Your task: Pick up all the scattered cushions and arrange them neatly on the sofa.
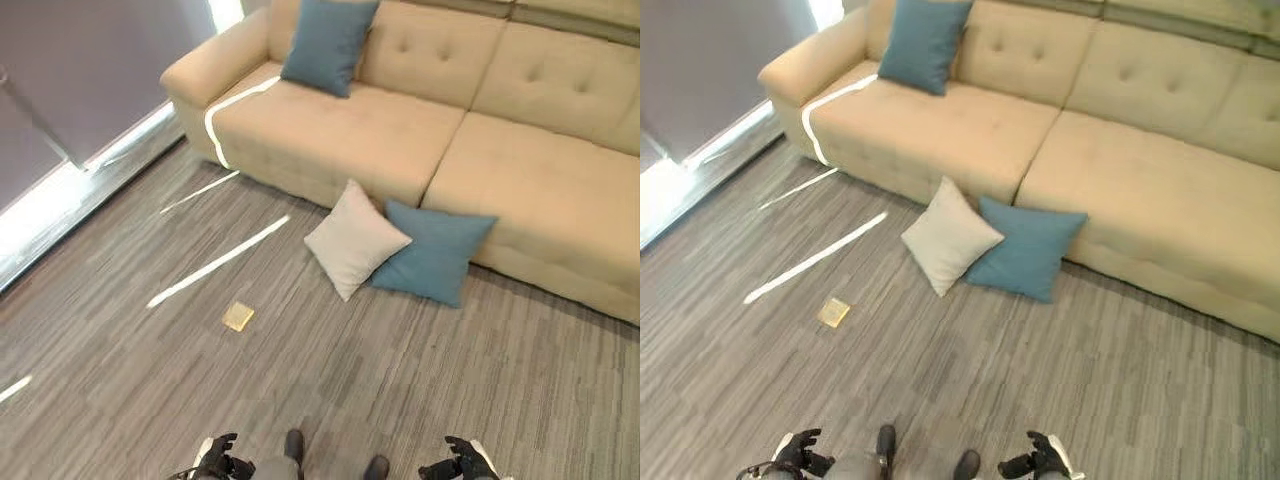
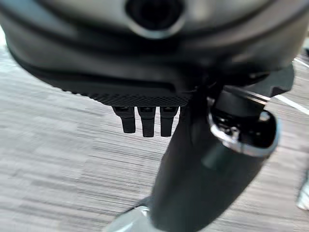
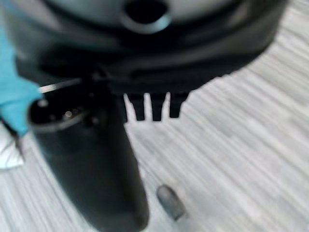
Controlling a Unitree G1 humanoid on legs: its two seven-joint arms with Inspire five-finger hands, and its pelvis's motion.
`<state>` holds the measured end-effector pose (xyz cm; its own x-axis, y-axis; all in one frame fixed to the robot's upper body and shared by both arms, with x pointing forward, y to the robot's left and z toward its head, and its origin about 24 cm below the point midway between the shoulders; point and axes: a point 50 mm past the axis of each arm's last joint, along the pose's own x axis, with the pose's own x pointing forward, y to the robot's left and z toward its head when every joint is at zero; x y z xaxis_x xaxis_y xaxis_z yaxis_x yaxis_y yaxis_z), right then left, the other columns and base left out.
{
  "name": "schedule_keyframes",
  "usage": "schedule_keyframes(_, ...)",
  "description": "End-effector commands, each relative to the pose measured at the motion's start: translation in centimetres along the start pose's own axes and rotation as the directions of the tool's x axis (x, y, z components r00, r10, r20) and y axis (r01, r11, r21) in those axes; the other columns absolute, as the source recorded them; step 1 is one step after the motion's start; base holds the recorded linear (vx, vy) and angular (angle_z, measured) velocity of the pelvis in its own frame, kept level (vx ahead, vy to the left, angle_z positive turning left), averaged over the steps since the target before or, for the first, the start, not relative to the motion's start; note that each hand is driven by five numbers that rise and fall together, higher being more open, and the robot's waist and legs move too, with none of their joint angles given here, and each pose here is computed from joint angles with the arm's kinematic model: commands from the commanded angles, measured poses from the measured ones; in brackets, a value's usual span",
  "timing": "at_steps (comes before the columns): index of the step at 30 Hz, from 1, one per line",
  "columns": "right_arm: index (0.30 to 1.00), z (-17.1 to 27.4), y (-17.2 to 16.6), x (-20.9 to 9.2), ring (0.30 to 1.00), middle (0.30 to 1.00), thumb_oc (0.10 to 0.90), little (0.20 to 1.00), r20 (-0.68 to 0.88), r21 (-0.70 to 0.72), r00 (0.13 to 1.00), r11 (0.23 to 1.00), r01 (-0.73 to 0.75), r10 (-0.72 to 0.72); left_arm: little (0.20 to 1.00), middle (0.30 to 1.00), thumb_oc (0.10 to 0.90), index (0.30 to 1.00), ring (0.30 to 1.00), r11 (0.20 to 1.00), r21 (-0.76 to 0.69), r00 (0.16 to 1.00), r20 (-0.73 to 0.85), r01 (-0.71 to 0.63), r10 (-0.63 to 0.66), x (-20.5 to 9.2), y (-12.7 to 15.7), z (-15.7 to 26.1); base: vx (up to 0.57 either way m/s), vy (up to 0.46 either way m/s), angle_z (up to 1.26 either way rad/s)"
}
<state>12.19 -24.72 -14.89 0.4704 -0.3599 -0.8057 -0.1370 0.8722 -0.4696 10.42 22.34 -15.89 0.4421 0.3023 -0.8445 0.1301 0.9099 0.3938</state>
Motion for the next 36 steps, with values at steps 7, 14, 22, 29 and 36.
schedule_keyframes(7, 0.9, 1.1, 0.8, 0.0, 0.9, 0.9, 0.8, 0.9, 0.033, -0.032, 0.999, 0.999, -0.017, 0.018, 0.9, 0.9, 0.8, 0.9, 0.9, 0.999, -0.001, 0.999, 0.005, -0.038, 0.038, 0.4, 1.6, 0.7, 0.12, 0.206, 0.1)
schedule_keyframes(14, 0.9, 2.6, 0.9, 0.1, 0.9, 0.9, 0.8, 0.9, 0.092, -0.045, 0.996, 0.999, -0.019, 0.023, 0.9, 0.9, 0.8, 0.9, 0.9, 0.998, -0.001, 0.996, 0.073, -0.058, 0.058, 0.7, 2.1, 2.7, 0.12, 0.106, 0.14)
schedule_keyframes(22, 0.9, 1.2, 0.8, 0.0, 0.9, 0.9, 0.8, 0.9, 0.035, -0.042, 0.999, 0.998, -0.036, 0.037, 0.9, 0.9, 0.8, 0.9, 0.9, 1.0, 0.002, 0.997, 0.068, -0.027, 0.027, 0.7, 1.3, 2.9, 0.23, -0.048, 0.62)
schedule_keyframes(29, 0.9, 0.6, -0.5, 0.2, 0.9, 0.9, 0.8, 0.9, 0.018, 0.006, 1.0, 1.0, -0.008, 0.008, 0.9, 0.9, 0.8, 0.9, 0.9, 1.0, 0.009, 0.995, 0.104, -0.015, 0.014, 0.8, 1.1, 4.0, 0.14, -0.129, 0.37)
schedule_keyframes(36, 0.9, -0.6, -0.2, -0.1, 0.9, 0.9, 0.8, 0.9, -0.018, 0.007, 1.0, 1.0, -0.008, 0.008, 0.9, 0.9, 0.8, 0.9, 0.9, 1.0, 0.006, 0.997, 0.072, -0.018, 0.017, 0.7, 1.3, 3.0, 0.24, 0.031, -0.06)
